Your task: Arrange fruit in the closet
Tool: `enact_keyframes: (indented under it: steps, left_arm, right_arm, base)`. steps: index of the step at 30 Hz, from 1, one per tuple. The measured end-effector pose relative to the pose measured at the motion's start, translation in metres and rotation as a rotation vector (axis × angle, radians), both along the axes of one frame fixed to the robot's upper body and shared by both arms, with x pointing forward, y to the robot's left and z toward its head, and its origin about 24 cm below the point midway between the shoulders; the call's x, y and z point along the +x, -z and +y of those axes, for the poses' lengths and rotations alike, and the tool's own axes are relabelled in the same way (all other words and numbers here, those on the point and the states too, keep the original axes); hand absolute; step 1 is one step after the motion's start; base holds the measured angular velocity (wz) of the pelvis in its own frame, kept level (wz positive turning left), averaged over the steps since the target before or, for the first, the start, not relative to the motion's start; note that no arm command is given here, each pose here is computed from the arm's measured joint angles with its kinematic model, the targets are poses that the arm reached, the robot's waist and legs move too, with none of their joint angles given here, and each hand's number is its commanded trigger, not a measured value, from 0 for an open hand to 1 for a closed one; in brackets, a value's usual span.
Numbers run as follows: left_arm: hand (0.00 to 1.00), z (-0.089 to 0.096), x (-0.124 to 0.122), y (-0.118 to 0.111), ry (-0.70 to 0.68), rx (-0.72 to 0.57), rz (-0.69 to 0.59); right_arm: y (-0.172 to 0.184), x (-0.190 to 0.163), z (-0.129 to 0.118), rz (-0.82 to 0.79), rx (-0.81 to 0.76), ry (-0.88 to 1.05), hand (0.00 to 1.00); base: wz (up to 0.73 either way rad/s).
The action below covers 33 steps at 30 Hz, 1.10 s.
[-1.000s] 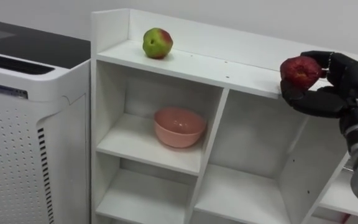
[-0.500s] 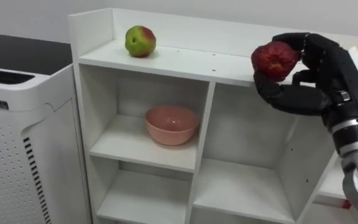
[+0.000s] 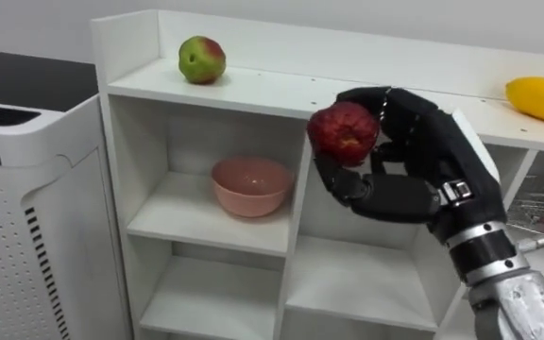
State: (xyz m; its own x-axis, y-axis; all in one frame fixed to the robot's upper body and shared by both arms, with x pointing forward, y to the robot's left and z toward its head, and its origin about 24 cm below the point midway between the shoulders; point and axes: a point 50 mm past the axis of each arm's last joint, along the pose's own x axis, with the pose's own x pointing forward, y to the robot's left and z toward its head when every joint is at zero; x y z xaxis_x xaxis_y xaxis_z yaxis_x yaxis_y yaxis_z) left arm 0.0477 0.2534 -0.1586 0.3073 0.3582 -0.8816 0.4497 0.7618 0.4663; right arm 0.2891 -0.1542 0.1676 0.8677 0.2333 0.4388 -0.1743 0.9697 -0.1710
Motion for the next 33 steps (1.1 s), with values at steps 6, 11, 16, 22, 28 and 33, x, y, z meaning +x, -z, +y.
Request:
enact_keyframes:
  steps: [6, 11, 16, 22, 28, 33]
  left_arm:
    - [0.0, -0.005, 0.003, 0.002, 0.0, 0.002, -0.008]
    - [0.0, -0.013, 0.006, 0.005, -0.039, -0.02, -0.014]
    - [0.0, -0.016, 0.01, 0.006, -0.134, -0.046, -0.039]
    - [0.0, -0.021, 0.017, 0.007, -0.129, -0.06, -0.031]
    - [0.0, -0.031, 0.022, 0.009, -0.203, -0.105, -0.052]
    - [0.0, -0.033, 0.022, 0.008, -0.224, -0.121, -0.064]
  right_arm:
    - [0.06, 0.005, -0.002, 0.268, 0.075, -0.01, 1.0]
    - [0.111, 0.011, -0.019, 0.489, 0.171, 0.086, 1.0]
    - [0.153, 0.007, -0.03, 0.674, 0.316, 0.197, 1.0]
    - [0.18, 0.013, -0.035, 0.823, 0.576, 0.277, 1.0]
    - [0.179, 0.024, -0.049, 0.845, 0.955, 0.319, 1.0]
    - [0.175, 0.03, -0.054, 0.819, 1.163, 0.306, 1.0]
  base:
    - [-0.02]
    - [0.0]
    - [0.02]
    - [-0.06]
    - [0.0]
    - [0.11]
